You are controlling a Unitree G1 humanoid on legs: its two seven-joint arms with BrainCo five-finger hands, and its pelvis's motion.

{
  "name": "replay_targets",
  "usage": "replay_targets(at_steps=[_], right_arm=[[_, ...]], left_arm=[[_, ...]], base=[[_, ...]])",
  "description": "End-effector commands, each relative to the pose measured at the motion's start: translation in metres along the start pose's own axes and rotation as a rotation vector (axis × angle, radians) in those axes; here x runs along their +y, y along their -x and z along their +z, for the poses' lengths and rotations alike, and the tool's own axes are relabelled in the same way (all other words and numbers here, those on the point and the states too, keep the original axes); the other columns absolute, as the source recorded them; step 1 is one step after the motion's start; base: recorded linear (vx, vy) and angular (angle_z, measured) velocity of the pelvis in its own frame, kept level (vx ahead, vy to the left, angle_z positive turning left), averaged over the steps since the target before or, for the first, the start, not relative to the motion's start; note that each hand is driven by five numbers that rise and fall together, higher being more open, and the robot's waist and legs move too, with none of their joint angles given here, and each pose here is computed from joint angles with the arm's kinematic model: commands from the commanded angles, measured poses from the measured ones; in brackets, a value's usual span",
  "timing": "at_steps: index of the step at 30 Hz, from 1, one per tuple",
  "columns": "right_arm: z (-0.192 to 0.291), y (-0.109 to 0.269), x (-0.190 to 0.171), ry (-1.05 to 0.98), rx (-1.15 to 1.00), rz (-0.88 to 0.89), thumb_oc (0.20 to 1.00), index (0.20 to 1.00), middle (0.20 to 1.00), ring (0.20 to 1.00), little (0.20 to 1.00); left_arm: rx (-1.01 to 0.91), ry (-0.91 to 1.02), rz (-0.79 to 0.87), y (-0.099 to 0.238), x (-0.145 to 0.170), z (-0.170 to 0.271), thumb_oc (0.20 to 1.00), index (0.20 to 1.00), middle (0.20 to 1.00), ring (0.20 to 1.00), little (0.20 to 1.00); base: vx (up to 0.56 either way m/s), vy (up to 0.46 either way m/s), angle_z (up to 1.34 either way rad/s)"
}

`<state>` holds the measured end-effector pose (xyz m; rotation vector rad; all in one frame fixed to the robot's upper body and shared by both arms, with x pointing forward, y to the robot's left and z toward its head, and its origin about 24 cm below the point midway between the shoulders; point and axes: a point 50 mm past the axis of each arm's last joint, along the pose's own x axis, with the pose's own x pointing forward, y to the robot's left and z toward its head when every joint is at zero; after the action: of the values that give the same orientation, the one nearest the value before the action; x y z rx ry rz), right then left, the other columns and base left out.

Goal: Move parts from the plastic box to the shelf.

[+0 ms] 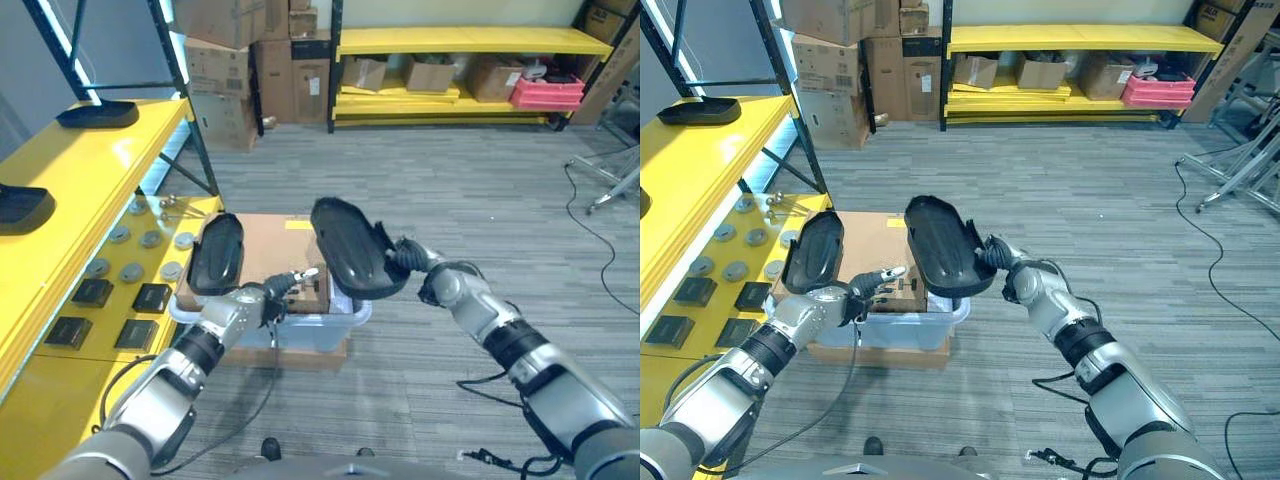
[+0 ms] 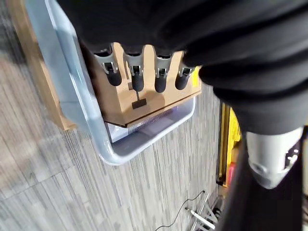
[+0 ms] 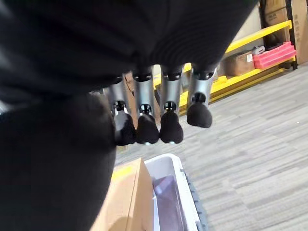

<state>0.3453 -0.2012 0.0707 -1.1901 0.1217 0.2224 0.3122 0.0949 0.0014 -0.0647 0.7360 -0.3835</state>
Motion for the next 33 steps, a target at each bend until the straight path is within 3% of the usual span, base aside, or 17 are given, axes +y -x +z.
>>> replay_targets(at_steps=[1,8,11,22,28,33], right_arm=[[0.025,-0.005,-0.063,0.021,-0.123,-0.220,0.200,0.200,0.200,0.200,0.200],[0.028,-0.005,-0.051,0.062,-0.156,-0.135,0.200,0.200,0.200,0.200,0.200],[0.029,-0.004,-0.043,0.073,-0.171,-0.100,0.200,0.200,0.200,0.200,0.200],[0.042,-0.006,-0.023,0.109,-0.235,0.002,0.200,0.200,0.200,0.200,0.200],[0.045,-0.005,-0.016,0.114,-0.250,0.026,0.200,0.200,0.200,0.200,0.200],[0.049,-0.005,-0.012,0.105,-0.264,0.035,0.200,0.200,0.200,0.200,0.200]], left_arm=[[-0.041,0.120,-0.049,-0.003,-0.003,0.016,1.000,1.000,1.000,1.000,1.000],[-0.045,0.342,-0.218,-0.003,-0.029,0.014,1.000,1.000,1.000,1.000,1.000],[-0.064,0.353,-0.264,-0.001,-0.036,0.016,1.000,1.000,1.000,1.000,1.000],[-0.094,0.288,-0.318,0.001,-0.057,0.018,1.000,1.000,1.000,1.000,1.000],[-0.106,0.262,-0.306,0.001,-0.054,0.018,1.000,1.000,1.000,1.000,1.000],[-0.117,0.125,-0.273,0.000,-0.048,0.017,1.000,1.000,1.000,1.000,1.000]], base=[[0.00,0.000,0.00],[0.00,0.000,0.00],[0.00,0.000,0.00],[0.00,0.001,0.01],[0.00,0.000,0.00],[0.00,0.000,0.00]])
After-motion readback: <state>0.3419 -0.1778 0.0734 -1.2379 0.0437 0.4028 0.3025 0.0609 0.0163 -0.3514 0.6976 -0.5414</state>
